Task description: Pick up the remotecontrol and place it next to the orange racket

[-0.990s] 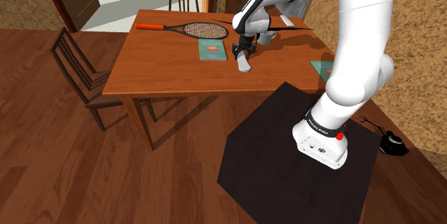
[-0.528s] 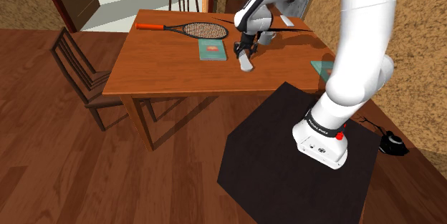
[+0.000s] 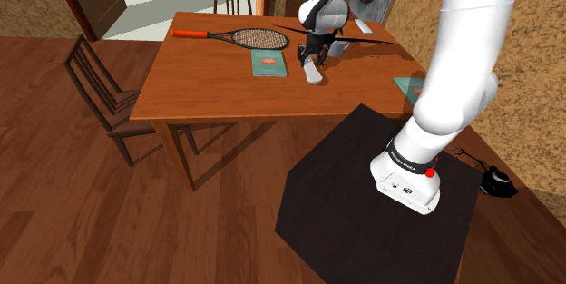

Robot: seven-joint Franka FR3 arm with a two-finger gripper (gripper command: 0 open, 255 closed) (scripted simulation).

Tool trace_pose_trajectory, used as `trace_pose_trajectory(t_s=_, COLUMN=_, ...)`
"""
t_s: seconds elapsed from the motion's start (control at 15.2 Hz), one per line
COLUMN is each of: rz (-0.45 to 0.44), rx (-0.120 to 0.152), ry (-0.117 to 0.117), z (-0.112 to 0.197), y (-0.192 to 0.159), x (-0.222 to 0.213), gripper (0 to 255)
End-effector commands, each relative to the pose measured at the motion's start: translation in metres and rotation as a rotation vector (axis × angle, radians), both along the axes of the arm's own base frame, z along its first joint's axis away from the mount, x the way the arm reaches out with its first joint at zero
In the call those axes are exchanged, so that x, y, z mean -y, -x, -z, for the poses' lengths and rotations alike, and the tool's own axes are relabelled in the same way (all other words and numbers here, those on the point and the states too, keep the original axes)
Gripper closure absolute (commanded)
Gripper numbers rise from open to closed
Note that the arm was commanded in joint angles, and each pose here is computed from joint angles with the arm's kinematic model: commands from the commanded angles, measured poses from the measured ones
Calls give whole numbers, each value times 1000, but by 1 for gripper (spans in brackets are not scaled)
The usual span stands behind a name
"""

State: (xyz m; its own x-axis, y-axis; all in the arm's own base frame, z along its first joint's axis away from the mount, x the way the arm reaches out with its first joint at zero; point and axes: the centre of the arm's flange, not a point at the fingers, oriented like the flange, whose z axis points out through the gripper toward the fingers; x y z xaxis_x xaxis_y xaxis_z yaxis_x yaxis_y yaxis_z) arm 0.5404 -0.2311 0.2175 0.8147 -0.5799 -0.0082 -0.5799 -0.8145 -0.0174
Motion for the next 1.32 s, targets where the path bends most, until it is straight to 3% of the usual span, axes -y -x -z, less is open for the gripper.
trace_pose_trajectory(t_s=0.0, rz=0, rx=0, ry=0, z=-10, y=1, x=0, gripper=255)
trace_pose_trajectory(t_s=0.59, rz=0, rx=0, ry=0, z=-57, y=1, x=0, gripper=255)
trace_pose_trajectory(t_s=1.25, rz=0, rx=0, ry=0, z=-58, y=-75, x=-108, gripper=255)
